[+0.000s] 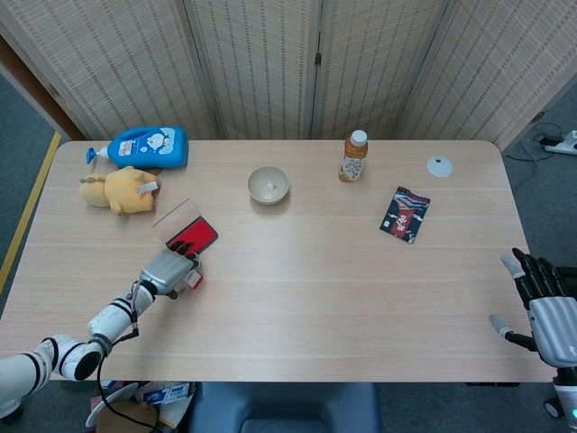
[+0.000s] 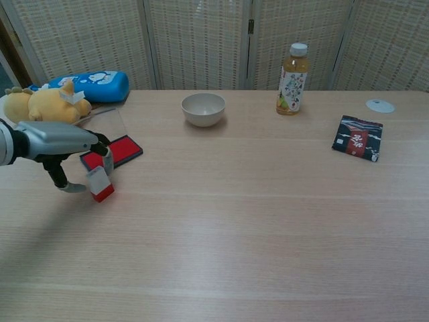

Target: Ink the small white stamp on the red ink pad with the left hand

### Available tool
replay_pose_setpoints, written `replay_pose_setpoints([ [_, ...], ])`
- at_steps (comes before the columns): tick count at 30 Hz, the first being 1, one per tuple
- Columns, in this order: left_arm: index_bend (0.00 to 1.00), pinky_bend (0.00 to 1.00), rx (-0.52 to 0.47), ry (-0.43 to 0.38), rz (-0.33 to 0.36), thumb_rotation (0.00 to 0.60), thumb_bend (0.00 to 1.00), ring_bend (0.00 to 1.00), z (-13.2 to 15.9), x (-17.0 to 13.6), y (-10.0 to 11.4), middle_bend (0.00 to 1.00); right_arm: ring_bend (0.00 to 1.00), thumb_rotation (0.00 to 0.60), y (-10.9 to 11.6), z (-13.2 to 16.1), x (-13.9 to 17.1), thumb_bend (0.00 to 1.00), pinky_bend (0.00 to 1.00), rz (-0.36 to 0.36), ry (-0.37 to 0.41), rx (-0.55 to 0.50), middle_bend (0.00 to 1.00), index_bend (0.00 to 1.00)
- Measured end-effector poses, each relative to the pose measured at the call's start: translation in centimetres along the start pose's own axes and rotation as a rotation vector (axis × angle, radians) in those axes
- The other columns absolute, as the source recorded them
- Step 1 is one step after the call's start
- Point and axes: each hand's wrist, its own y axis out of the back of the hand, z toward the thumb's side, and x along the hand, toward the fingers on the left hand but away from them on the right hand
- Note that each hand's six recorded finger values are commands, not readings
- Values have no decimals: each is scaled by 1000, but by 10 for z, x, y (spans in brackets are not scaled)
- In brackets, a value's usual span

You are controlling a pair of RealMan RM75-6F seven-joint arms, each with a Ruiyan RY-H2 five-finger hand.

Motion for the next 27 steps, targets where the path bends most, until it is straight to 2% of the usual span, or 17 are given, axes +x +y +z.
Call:
replay_pose_setpoints([
  [15, 410, 79, -1, 4, 7, 600, 328, 96, -2, 0, -1, 323, 0, 600, 0, 1, 0, 212, 0, -1, -1, 3, 0, 0],
  [27, 490, 268, -7, 2, 18, 600, 328, 223, -2, -3, 4, 400, 0, 600, -1, 0, 0, 211, 0, 3, -4, 5, 0, 0],
])
